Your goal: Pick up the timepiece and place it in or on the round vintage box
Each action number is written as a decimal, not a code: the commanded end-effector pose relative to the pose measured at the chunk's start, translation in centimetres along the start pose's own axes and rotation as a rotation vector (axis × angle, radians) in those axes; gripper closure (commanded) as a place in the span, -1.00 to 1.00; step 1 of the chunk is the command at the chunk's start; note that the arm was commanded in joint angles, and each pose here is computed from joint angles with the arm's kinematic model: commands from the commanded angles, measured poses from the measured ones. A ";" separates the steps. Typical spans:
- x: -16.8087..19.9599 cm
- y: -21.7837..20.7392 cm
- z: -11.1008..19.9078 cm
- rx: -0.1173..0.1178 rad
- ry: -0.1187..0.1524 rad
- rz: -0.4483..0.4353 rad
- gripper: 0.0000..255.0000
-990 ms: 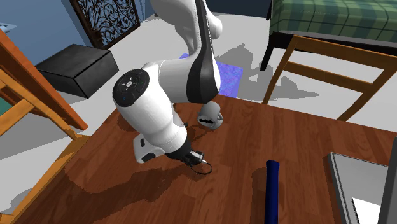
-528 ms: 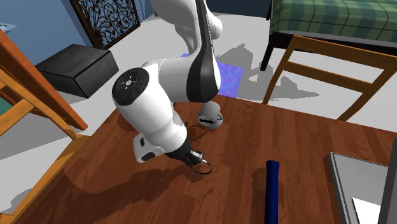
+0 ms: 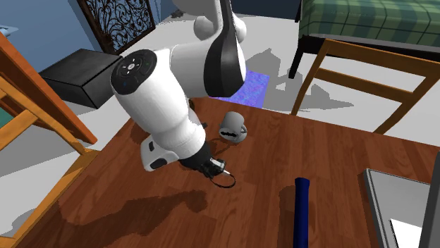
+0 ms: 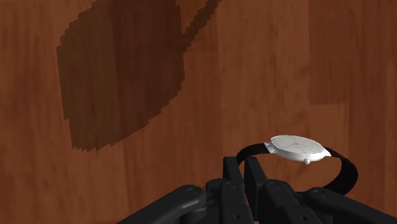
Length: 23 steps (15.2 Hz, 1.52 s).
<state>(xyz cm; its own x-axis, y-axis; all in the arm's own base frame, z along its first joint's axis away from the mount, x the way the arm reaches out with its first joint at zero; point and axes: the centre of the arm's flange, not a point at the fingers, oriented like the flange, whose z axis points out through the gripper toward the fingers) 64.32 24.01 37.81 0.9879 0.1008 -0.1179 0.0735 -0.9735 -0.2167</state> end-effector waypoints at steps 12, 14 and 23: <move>-0.8 -1.5 -6.5 0.000 0.000 0.000 1.00; -0.9 -1.8 -7.6 0.000 0.000 0.000 1.00; -3.6 0.7 -11.2 0.000 0.000 0.000 1.00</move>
<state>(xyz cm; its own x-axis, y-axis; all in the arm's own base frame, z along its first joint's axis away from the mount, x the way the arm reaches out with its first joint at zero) 62.90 21.65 49.00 0.9879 0.1007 -0.1179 0.0734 -0.9735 -0.2165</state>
